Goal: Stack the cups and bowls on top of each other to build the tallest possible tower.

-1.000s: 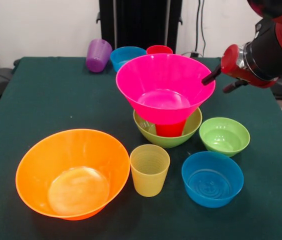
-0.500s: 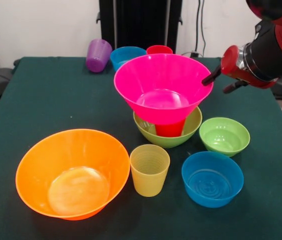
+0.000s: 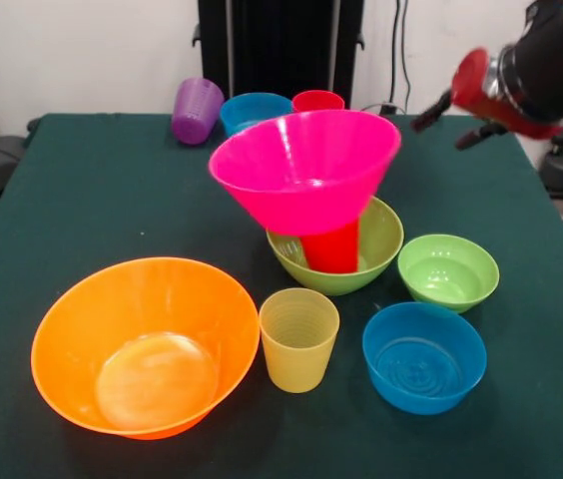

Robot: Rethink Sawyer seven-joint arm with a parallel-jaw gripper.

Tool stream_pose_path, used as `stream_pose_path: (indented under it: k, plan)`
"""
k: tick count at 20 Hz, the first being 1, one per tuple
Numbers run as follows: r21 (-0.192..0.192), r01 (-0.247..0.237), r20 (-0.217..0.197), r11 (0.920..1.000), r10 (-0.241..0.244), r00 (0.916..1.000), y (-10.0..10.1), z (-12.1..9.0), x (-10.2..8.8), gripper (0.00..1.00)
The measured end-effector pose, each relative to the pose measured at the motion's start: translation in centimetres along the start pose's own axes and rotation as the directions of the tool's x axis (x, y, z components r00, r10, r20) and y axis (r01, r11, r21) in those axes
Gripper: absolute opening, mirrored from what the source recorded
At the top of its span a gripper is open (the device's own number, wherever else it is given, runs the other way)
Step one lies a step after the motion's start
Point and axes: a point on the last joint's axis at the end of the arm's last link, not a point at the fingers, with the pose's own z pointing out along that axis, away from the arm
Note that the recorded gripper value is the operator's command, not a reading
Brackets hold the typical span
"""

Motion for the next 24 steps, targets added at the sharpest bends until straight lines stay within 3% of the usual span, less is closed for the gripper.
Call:
stream_pose_path:
  k: [5, 7, 9, 14, 20, 24]
  plan:
    - [-0.008, -0.031, -0.103, 0.9995, 0.030, 0.9942, -2.8, -5.0, 2.2, 1.00]
    - [-0.019, -0.048, -0.131, 0.9987, 0.046, 0.9903, -4.5, -7.7, 2.9, 1.00]
    - [-0.026, -0.057, -0.134, 0.9980, 0.053, 0.9896, -5.3, -8.8, 3.1, 1.00]
    - [-0.049, -0.081, -0.099, 0.9955, 0.076, 0.9922, -7.4, -11.3, 3.0, 1.00]
    - [-0.063, -0.085, -0.065, 0.9944, 0.081, 0.9946, -7.9, -11.8, 2.6, 1.00]
    - [-0.077, -0.082, 0.008, 0.9937, 0.083, 0.9965, -7.8, -11.3, 1.6, 1.00]
